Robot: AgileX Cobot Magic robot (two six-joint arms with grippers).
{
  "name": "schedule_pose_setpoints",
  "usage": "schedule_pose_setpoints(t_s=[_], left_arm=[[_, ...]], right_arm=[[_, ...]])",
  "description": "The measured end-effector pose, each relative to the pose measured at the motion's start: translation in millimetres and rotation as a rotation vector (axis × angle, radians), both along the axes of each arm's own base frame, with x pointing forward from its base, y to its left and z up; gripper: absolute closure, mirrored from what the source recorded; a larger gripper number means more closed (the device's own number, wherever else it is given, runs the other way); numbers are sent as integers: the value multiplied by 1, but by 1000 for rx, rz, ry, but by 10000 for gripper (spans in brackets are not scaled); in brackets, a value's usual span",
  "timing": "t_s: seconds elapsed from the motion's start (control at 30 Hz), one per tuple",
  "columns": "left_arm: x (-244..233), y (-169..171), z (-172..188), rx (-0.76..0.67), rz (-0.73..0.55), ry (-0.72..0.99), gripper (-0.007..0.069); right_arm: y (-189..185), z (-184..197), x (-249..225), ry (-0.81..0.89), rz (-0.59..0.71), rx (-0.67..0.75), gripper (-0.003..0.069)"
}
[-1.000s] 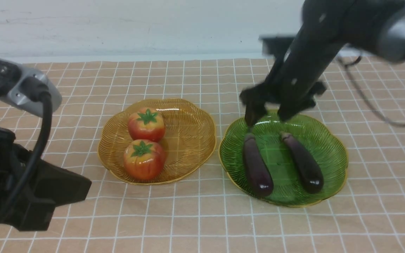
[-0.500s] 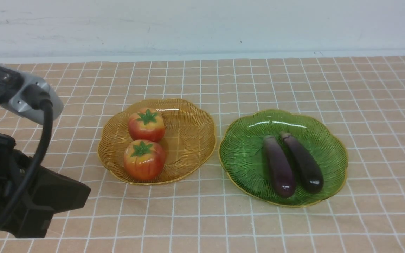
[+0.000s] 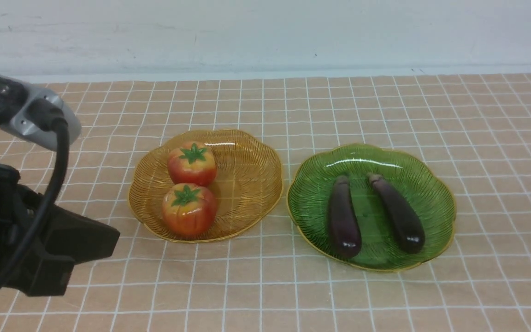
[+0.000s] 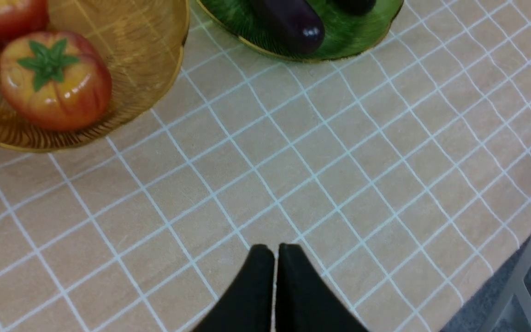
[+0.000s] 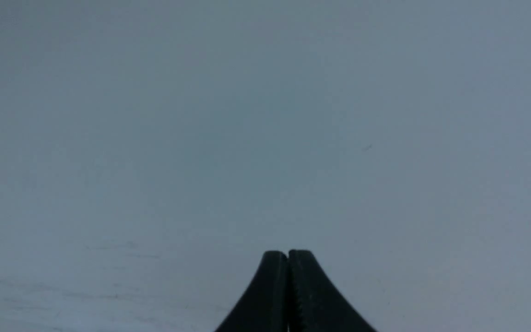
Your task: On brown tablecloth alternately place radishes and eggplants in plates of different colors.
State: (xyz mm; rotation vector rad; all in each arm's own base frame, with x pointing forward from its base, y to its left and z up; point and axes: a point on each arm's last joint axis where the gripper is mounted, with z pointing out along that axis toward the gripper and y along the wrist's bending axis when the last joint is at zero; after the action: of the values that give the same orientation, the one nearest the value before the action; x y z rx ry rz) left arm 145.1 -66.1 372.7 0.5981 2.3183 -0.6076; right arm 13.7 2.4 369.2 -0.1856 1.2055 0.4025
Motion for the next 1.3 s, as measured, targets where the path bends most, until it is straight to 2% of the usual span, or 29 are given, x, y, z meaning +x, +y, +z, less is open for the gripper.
schedule_pose_setpoints(t_s=[0.2,0.43,0.73,0.8,0.83,1.17,1.3], left_arm=[[-11,2,5,9,-12,-85,629],[-56,12,14,-7,27,-310,629],[-110,26,19,-113,154,-651,629],[-119,27,19,-164,140,-696,629],[-123,28,20,-168,171,-715,629],[-138,29,20,-208,169,-764,629],[-133,33,15,-137,188,-790,629]], right_arm=[[-5,1,-11,-67,-7,8,674],[-5,1,-11,-62,-6,12,674],[-5,1,-10,-59,-4,18,674],[-5,1,-10,-58,-4,18,674],[-5,1,-10,-58,-4,18,674],[-5,1,-10,-57,-4,19,674],[-5,1,-10,-57,-3,20,674]])
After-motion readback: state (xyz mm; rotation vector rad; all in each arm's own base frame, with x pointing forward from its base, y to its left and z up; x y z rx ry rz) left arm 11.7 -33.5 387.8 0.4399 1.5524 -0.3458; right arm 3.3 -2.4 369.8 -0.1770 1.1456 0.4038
